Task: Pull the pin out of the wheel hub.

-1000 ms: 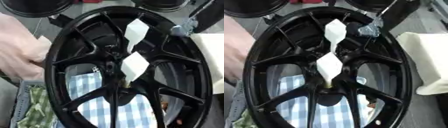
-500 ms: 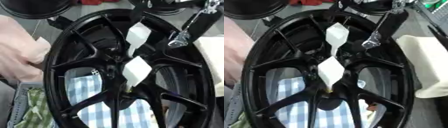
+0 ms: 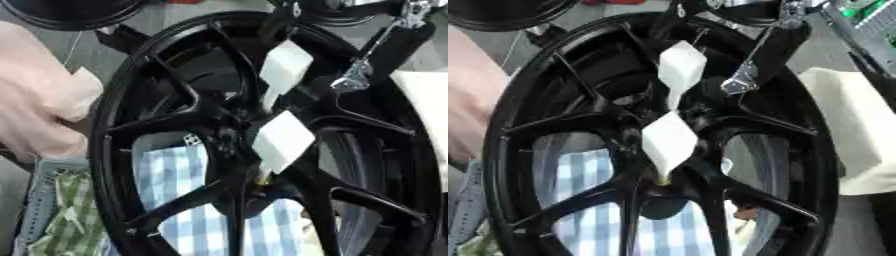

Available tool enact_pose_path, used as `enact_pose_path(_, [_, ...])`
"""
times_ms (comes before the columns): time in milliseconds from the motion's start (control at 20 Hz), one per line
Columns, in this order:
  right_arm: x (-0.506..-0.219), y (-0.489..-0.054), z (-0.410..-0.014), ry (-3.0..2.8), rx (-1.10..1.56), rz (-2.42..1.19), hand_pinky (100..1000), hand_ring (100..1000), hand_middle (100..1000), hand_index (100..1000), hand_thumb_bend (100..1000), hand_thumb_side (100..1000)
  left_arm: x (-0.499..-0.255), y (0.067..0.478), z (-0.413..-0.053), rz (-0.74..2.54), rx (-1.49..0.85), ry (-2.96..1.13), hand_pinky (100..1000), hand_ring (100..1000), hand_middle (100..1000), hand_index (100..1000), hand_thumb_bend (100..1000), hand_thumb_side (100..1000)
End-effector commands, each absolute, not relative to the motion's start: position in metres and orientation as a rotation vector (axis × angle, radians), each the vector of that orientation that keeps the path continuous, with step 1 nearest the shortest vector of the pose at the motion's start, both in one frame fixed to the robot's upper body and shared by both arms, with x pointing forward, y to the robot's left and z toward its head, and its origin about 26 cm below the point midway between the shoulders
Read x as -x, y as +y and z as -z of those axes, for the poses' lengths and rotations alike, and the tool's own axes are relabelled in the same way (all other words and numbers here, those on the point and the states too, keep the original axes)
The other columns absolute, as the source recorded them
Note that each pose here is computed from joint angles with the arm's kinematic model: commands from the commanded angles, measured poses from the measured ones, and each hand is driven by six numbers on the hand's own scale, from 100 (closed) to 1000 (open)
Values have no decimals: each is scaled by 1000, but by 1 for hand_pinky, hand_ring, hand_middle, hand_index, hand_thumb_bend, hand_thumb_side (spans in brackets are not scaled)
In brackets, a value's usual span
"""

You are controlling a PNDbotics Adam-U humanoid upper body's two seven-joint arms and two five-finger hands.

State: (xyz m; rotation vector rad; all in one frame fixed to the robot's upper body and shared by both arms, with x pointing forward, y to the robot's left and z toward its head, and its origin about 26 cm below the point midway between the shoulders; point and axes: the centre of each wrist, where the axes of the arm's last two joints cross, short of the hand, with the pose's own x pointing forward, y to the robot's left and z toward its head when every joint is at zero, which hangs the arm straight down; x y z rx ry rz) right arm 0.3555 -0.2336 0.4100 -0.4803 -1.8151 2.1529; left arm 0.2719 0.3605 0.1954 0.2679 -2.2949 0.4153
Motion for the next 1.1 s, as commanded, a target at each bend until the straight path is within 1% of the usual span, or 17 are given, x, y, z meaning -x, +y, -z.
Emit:
enact_pose_path(50, [-353,-239,-419,-1833,536,-2131,918,942,824,931,347,100,-270,360,-203,-400,-261,-2322,759,895,659,759,147,831])
enact_pose_path(150, [-354,-240,-417,-1824,536,-2133,915,938,812,921,337,100,-270,360,-202,-402,-260,-2321,759,895,659,759,146,833])
enact_pose_path(450, [-357,-242,-414,-1815,535,-2128,908,927,751,869,269,100,-270,359,-202,-406,-257,-2321,760,896,659,759,147,834])
enact_pose_path(550, [-358,-242,-413,-1816,533,-2122,905,917,709,841,202,100,-270,359,-202,-409,-257,-2320,760,896,659,759,147,834])
enact_pose_path(600, [-358,-242,-413,-1819,529,-2118,903,913,699,835,188,100,-270,359,-202,-410,-256,-2319,760,896,659,759,147,834])
enact_pose_path(650, [-359,-242,-413,-1822,524,-2114,899,904,669,816,148,100,-270,359,-202,-412,-255,-2319,760,896,659,759,147,834])
enact_pose_path(750, [-359,-242,-413,-1832,508,-2107,896,892,624,784,100,100,-270,359,-202,-413,-254,-2317,761,896,658,758,148,835])
enact_pose_path(850, [-359,-240,-413,-1841,489,-2098,893,879,587,753,100,100,-270,359,-201,-417,-253,-2314,761,896,657,758,149,835])
enact_pose_path(950, [-358,-240,-414,-1847,478,-2091,885,861,536,708,100,100,-270,359,-201,-419,-252,-2312,761,896,657,758,149,835])
enact_pose_path(1100, [-358,-240,-415,-1878,461,-2062,859,792,406,568,100,100,-270,359,-201,-422,-251,-2311,761,896,656,758,150,835])
